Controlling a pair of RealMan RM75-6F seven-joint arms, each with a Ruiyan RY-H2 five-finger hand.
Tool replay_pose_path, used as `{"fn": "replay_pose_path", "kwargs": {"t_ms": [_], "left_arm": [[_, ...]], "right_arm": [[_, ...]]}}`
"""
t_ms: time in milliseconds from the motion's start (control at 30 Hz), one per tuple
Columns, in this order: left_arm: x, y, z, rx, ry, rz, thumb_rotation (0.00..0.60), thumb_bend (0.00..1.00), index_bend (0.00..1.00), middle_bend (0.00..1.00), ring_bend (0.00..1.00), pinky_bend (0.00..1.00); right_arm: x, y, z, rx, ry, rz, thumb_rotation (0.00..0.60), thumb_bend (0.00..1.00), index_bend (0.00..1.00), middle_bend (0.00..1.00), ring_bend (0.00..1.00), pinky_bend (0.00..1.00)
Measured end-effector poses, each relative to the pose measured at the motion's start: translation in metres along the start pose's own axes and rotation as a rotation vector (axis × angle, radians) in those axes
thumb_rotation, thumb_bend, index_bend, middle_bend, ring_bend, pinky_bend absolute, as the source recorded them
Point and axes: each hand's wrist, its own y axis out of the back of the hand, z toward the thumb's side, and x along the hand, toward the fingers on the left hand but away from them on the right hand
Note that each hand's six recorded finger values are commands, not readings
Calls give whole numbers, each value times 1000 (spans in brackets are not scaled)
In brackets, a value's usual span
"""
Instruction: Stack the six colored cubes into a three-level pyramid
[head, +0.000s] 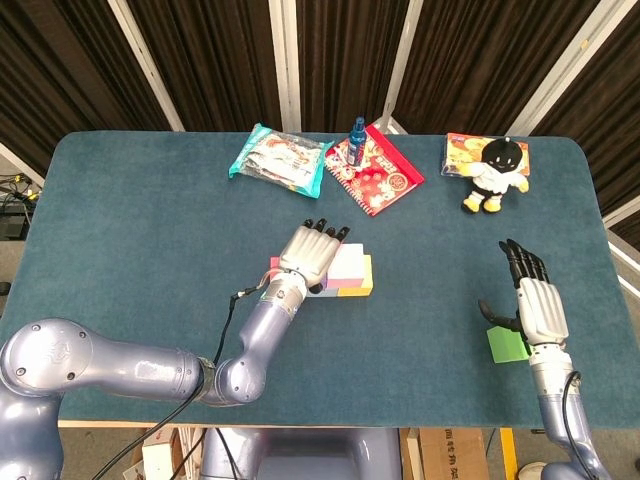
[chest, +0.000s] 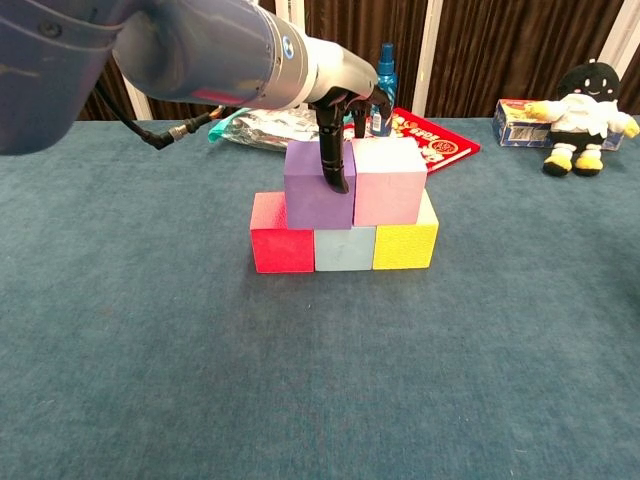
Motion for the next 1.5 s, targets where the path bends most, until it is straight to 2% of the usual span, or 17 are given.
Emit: {"fn": "replay_pose_path", "kwargs": {"t_ms": [1067,1500], "left_arm": [[2,1,1,-2,4,10,600,269,0,171,76,136],[2,-3,-2,9,13,-6,600,269,0,168,76,136]], "right_arm": [[1,-1,0,1,0,3,600,329,0,0,0,0],[1,-1,0,1,0,5,600,329,0,0,0,0]]}}
